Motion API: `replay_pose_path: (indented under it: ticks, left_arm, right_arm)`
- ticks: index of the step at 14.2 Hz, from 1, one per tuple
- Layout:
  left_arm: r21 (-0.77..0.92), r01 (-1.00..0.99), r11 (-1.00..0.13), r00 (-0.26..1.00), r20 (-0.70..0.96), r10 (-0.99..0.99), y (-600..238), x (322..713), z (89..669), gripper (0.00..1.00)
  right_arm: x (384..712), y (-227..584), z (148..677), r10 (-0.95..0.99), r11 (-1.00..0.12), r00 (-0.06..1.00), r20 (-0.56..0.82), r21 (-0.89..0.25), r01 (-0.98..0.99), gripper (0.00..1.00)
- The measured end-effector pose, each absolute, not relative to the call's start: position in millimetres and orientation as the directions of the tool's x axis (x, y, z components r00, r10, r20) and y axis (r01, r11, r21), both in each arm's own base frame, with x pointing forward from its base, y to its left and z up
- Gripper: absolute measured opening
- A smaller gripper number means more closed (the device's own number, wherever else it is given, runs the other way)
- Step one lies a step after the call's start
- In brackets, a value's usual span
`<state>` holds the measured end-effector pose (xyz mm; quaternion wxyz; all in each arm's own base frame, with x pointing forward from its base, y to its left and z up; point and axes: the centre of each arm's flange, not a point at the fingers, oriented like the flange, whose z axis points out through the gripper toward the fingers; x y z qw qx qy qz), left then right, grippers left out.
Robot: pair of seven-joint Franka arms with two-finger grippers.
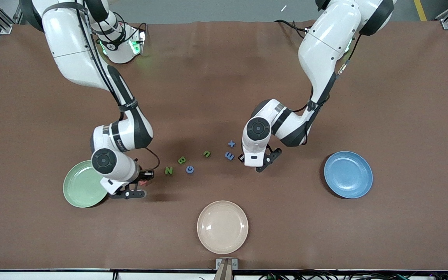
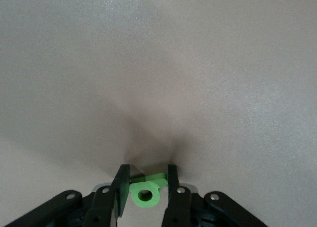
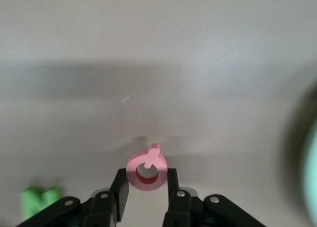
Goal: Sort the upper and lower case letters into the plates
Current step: 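Drop the G on the green plate while the left gripper drops b on blue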
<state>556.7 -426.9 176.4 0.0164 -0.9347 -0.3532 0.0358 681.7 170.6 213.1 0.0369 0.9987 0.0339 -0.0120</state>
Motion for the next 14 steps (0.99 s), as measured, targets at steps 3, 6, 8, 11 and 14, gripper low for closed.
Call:
replay_pose_path:
  ticks: [3,6,8,11,14]
  left_arm:
    - [-0.045,0.665,-0.746,0.744,-0.051,0.666,-425.1,561.2,179.1,0.35]
    - [0.01,0.684,-0.73,0.73,-0.003,0.684,-402.9,596.6,205.8,0.35]
    - [0.027,0.667,-0.744,0.743,0.052,0.668,-368.4,624.9,235.7,0.35]
    - [0.003,0.621,-0.784,0.781,0.083,0.619,-301.4,658.1,275.2,0.35]
    - [-0.034,0.551,-0.834,0.833,0.078,0.547,-232.2,682.0,288.5,0.35]
  right_arm:
    - [702.2,124.8,231.6,0.148,-0.975,0.989,0.001,0.167,0.145,0.36]
    - [709.2,70.7,231.6,0.202,-0.958,0.979,-0.028,0.204,0.204,0.36]
    - [709.2,33.4,225.9,0.225,-0.951,0.973,-0.058,0.203,0.232,0.36]
    - [704.8,-14.9,208.7,0.216,-0.953,0.971,-0.098,0.195,0.232,0.36]
    - [699.0,-26.4,189.4,0.21,-0.955,0.97,-0.122,0.189,0.23,0.42]
